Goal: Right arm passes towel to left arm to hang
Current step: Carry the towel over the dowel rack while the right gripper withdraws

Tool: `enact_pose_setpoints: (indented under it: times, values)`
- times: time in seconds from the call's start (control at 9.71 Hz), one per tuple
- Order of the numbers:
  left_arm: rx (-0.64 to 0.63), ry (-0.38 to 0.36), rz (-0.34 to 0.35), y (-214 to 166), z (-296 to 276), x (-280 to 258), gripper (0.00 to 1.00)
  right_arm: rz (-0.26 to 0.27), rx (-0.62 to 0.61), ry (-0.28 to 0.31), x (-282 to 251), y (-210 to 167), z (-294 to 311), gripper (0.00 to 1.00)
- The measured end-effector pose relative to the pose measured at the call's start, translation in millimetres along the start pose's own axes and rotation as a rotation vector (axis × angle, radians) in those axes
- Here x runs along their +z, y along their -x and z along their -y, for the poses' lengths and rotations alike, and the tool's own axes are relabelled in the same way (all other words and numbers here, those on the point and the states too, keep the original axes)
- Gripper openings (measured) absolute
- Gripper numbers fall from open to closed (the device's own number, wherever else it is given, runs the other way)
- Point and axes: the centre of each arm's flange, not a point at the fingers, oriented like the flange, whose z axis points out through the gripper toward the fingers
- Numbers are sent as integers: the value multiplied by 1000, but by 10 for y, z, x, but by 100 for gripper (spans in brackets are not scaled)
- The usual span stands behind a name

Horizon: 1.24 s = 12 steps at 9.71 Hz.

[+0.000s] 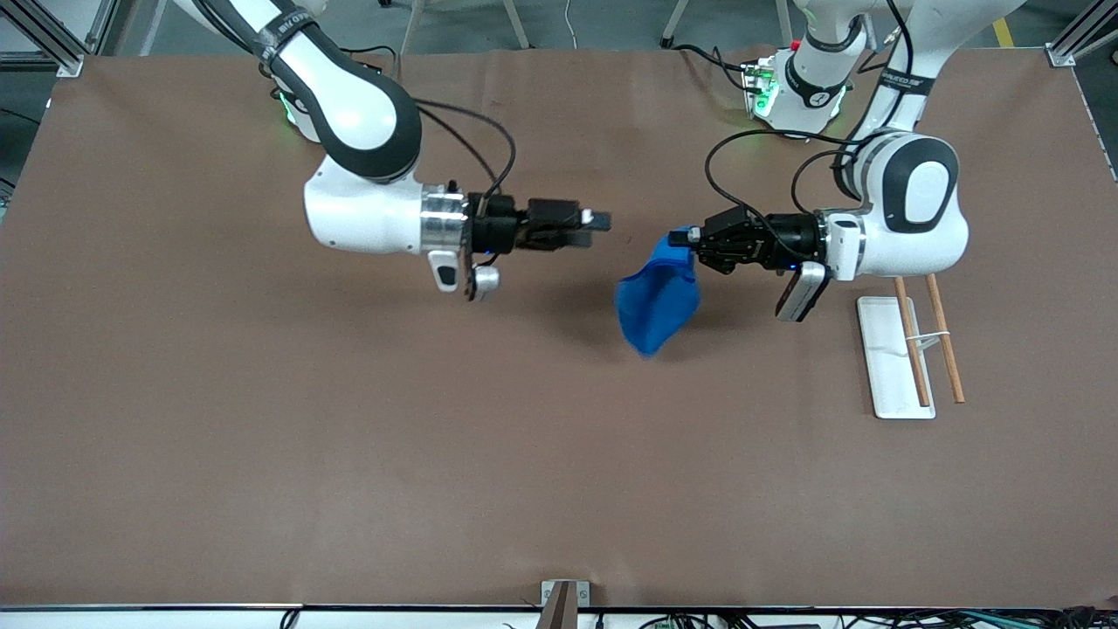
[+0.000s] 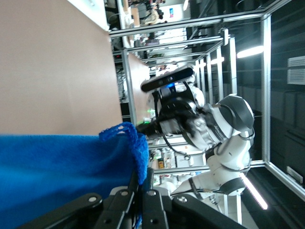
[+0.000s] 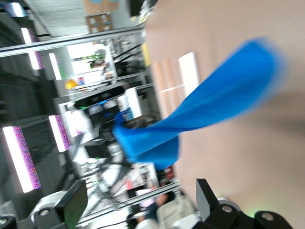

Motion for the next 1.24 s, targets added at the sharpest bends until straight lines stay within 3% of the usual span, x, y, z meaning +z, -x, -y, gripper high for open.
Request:
enact_pose_setpoints:
  times: [0.31, 0.62, 0.93, 1.24]
  values:
    - [-14, -180, 94, -152, -100, -364, 4, -68, -134, 305, -738, -446, -650, 100]
    - [-44, -557, 194, -420, -487, -923, 4, -123, -295, 666, -1796, -846, -1047, 100]
    - [-94, -864, 208, -547, -784, -1197, 4, -199, -292, 873, -2910, -1057, -1335, 100]
    - [-162, -1134, 208, -539, -829, -1392, 4, -255, -307, 1102, -3902, -982, -1281, 100]
